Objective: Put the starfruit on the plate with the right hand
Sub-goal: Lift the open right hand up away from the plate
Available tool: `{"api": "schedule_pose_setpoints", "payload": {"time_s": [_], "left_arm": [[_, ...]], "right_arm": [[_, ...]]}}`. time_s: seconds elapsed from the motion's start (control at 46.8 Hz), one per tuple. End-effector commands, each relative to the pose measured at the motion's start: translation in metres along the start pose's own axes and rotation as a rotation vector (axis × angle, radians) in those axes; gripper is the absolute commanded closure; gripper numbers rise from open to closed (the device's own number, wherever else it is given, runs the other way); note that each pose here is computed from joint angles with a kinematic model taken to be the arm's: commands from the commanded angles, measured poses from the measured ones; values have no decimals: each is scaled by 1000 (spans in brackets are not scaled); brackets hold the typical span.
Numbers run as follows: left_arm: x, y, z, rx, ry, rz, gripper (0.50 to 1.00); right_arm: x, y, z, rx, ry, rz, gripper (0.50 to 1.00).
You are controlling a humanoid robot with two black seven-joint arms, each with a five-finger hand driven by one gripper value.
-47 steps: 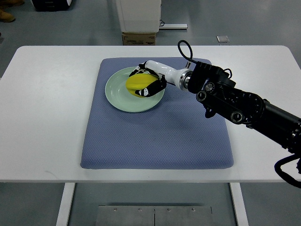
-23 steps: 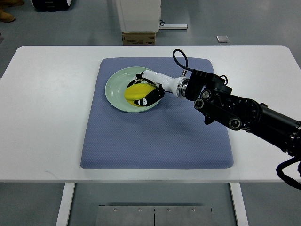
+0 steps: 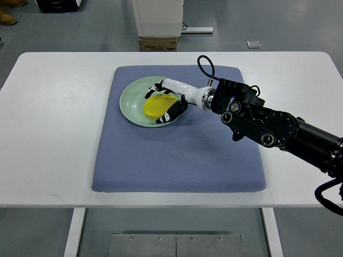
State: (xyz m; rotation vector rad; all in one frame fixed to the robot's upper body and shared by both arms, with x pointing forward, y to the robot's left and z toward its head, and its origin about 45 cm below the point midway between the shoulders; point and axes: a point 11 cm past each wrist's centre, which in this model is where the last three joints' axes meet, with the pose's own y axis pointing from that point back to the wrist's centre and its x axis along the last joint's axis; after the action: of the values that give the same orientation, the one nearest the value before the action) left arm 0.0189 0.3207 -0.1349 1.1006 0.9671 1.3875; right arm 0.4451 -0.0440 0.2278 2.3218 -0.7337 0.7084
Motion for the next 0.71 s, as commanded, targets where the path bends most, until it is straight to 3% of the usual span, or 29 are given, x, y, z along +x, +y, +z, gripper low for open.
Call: {"api": "schedule_pose_setpoints", "payload": {"time_s": [0.0, 0.492, 0.684], "left_arm": [[0, 0, 0, 0, 0, 0, 500], [0, 0, 0, 0, 0, 0, 500], [0, 0, 0, 0, 0, 0, 500]], "right_arm": [[1, 0, -1, 4, -3, 3, 502], [48, 9, -16, 91, -292, 144, 500], [74, 23, 6, 94, -517, 263, 500]]}}
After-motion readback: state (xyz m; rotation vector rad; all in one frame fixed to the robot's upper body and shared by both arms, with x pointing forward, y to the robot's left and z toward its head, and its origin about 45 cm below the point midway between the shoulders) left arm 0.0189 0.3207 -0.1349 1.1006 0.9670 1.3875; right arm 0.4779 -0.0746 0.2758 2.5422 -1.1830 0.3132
